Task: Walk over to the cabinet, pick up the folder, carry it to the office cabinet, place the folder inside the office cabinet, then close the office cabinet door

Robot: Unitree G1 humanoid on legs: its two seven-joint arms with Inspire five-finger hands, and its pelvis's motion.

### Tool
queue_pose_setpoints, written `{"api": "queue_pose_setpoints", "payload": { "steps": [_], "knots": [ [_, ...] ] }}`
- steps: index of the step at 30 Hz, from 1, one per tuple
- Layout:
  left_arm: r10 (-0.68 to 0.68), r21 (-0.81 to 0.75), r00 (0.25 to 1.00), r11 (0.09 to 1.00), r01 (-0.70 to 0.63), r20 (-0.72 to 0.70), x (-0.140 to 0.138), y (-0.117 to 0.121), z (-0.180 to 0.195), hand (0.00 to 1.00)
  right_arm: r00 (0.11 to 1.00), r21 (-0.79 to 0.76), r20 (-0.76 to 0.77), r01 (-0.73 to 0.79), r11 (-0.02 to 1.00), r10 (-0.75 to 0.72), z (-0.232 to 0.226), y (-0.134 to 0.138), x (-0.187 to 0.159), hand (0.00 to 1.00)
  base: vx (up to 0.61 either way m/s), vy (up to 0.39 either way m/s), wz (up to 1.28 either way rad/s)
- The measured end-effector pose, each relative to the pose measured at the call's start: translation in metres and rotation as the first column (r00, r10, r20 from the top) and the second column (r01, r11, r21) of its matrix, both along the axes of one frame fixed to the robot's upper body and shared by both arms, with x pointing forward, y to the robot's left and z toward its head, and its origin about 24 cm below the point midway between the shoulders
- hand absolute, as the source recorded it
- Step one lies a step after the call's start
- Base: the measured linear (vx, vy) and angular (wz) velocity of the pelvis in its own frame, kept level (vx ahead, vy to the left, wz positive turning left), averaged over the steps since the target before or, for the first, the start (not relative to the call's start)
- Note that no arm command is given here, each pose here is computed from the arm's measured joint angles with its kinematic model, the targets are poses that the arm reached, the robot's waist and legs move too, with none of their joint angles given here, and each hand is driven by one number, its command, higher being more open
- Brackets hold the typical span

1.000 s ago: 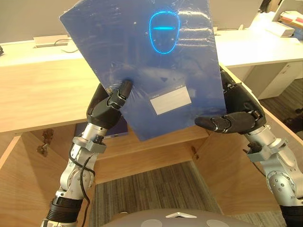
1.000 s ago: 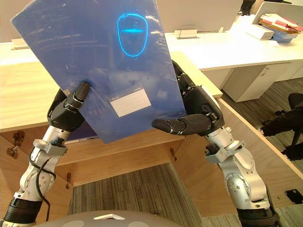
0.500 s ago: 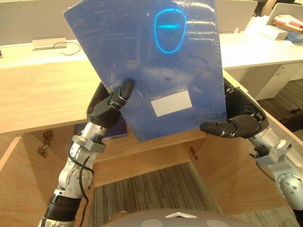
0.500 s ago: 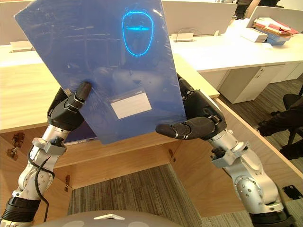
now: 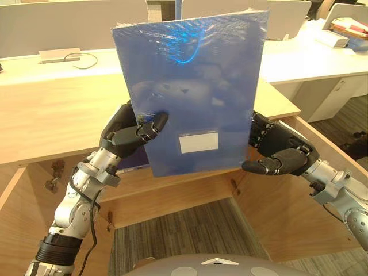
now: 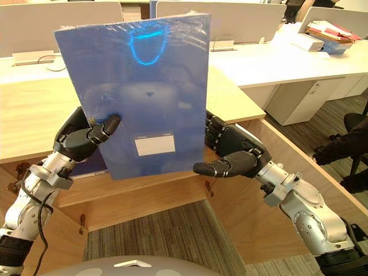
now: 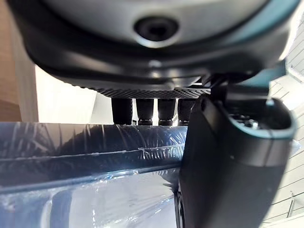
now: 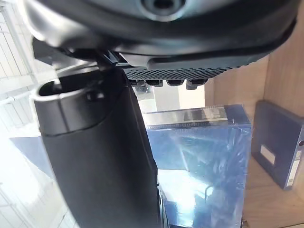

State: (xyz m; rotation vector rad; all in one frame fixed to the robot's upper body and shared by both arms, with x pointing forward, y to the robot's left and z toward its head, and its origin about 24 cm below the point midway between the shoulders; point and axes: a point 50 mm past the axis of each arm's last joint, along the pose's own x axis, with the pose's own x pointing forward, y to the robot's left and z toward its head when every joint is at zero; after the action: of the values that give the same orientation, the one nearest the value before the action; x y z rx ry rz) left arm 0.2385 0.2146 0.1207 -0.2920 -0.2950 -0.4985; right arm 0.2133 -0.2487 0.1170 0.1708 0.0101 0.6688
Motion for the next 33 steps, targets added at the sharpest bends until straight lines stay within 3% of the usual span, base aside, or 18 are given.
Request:
{"api": "queue_pose_setpoints", "payload": {
  "steps": [7, 16, 33],
  "knots": [
    [0.062, 0.043, 0.996, 0.997, -0.064, 0.061, -0.001, 0.021, 0.015, 0.00, 1.000, 0.039, -0.013, 0.028, 0.999, -0.027, -0.008, 0.000, 0.000, 1.00, 0.00, 0.000, 0.00],
    [0.054, 0.082, 0.997, 0.995, -0.059, 0.053, -0.006, 0.022, 0.010, 0.00, 1.000, 0.068, -0.016, 0.027, 0.997, -0.026, -0.011, 0.003, -0.001, 1.00, 0.00, 0.000, 0.00],
    [-0.161, 0.166, 0.986, 0.972, 0.166, -0.045, -0.016, -0.005, -0.006, 0.00, 0.997, 0.079, -0.069, -0.030, 0.996, 0.035, -0.023, 0.016, -0.003, 1.00, 0.00, 0.000, 0.00]
  ]
}}
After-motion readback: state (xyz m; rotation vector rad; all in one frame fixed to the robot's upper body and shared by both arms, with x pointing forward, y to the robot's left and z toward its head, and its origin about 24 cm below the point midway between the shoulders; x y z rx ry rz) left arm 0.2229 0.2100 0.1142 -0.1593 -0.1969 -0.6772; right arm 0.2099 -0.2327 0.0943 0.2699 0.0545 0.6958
